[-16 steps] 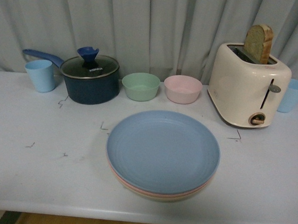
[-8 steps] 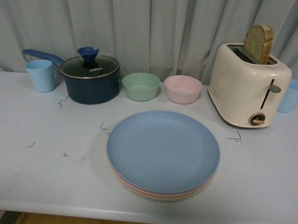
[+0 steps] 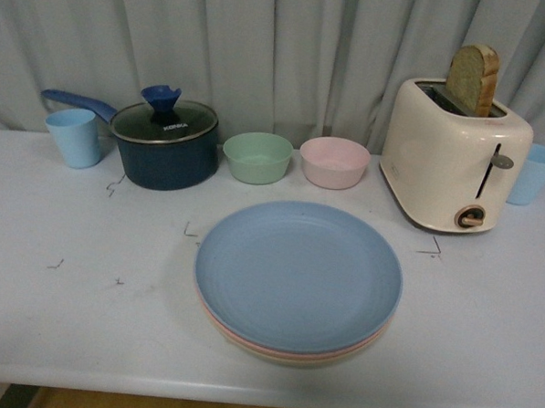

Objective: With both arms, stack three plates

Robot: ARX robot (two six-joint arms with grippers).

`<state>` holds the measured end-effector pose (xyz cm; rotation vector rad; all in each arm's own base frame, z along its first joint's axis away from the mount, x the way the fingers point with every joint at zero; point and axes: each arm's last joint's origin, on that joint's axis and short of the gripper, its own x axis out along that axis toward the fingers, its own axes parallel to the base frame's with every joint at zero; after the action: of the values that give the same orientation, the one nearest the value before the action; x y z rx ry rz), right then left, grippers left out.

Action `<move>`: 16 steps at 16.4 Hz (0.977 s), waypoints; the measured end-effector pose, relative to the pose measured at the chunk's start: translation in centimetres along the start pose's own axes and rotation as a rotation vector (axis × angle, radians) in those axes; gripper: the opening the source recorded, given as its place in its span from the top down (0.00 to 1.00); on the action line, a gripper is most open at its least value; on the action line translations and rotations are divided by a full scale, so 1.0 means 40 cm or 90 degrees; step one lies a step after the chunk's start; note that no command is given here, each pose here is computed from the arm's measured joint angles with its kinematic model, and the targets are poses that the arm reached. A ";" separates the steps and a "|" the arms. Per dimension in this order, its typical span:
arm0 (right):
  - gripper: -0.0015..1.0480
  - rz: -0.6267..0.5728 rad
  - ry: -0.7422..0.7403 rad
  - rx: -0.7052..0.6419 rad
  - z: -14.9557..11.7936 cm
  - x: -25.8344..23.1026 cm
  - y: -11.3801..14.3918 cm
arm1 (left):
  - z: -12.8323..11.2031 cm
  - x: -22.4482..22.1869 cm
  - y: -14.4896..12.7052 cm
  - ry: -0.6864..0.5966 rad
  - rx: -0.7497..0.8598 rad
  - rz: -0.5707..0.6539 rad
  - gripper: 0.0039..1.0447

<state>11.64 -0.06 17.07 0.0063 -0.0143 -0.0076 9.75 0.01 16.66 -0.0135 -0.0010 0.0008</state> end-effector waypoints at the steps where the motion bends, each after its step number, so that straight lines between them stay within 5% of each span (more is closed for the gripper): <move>1: 0.98 0.000 0.001 0.000 -0.001 -0.003 0.000 | 0.000 0.000 0.000 0.000 0.000 0.000 0.06; 11: 0.98 0.001 -0.004 0.000 -0.005 -0.048 0.000 | -0.001 0.000 0.000 0.001 0.000 0.000 0.06; 12: 0.95 0.001 0.006 -0.001 -0.009 -0.048 0.000 | 0.000 0.000 0.000 0.000 0.000 0.000 0.06; 16: 0.56 0.001 0.006 0.000 -0.009 -0.048 0.000 | 0.000 0.000 0.000 0.000 0.000 0.000 0.06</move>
<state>9.72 -0.05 16.68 0.0055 -0.0044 -0.0061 9.75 0.01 16.65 -0.0135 -0.0006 0.0008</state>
